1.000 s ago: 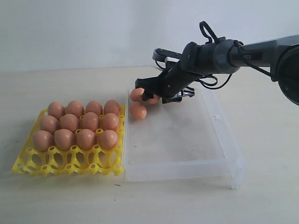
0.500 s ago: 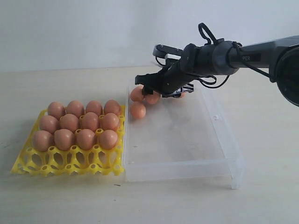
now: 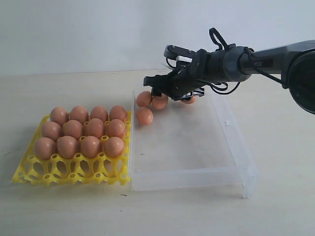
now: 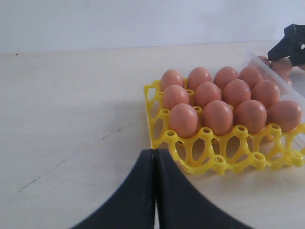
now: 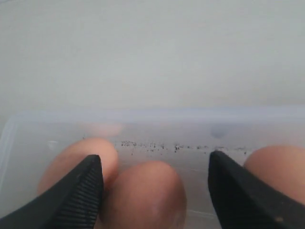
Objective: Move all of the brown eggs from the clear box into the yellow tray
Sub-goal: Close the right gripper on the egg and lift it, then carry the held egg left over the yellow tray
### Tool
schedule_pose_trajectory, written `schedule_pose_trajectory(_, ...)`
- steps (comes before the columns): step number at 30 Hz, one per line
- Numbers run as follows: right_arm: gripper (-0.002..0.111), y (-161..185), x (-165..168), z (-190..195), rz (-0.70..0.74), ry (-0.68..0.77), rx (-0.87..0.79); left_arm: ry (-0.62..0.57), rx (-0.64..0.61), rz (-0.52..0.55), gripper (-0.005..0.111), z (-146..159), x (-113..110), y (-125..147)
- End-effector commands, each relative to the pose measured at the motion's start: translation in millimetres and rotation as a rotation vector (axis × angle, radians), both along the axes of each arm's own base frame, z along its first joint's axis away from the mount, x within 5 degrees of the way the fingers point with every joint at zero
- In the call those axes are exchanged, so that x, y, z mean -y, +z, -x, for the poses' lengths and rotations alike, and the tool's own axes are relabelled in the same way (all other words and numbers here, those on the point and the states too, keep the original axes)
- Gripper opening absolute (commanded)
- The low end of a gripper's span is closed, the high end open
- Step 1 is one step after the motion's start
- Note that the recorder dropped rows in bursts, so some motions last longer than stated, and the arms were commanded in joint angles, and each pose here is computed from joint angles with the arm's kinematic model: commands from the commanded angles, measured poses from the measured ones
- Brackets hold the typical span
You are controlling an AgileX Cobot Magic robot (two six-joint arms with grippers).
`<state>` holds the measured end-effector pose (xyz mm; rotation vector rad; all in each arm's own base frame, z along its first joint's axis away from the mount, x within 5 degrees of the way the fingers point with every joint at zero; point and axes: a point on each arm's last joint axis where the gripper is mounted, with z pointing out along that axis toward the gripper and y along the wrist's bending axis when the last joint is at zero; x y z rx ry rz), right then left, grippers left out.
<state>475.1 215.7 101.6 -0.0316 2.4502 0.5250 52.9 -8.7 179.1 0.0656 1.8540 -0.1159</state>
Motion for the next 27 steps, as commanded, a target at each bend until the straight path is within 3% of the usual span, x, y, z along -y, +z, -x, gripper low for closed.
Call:
schedule_pose_trajectory(1,0.062,-11,-1,1,0.007,0.003,-0.025,0.003,0.019,0.001,0.0,0,0,2)
schedule_pose_trajectory(7,0.058,-18,-1,2,-0.008,-0.012,-0.047,0.003,0.019,0.001,0.0,0,0,2)
schedule_pose_trajectory(9,0.047,-19,-1,2,-0.008,-0.012,-0.049,0.003,0.019,0.001,0.0,0,0,2)
schedule_pose_trajectory(13,0.004,-19,-1,2,-0.007,-0.01,-0.053,0.003,0.019,0.001,0.0,0,0,2)
schedule_pose_trajectory(14,0.0,-19,-1,3,-0.006,-0.009,-0.058,0.003,0.019,0.001,0.0,0,0,2)
schedule_pose_trajectory(19,0.0,-12,-2,4,-0.009,0.0,-0.064,0.003,0.019,0.001,0.0,0,0,2)
schedule_pose_trajectory(27,0.0,38,-5,8,-0.005,0.057,0.044,0.003,0.019,0.001,0.0,0,0,2)
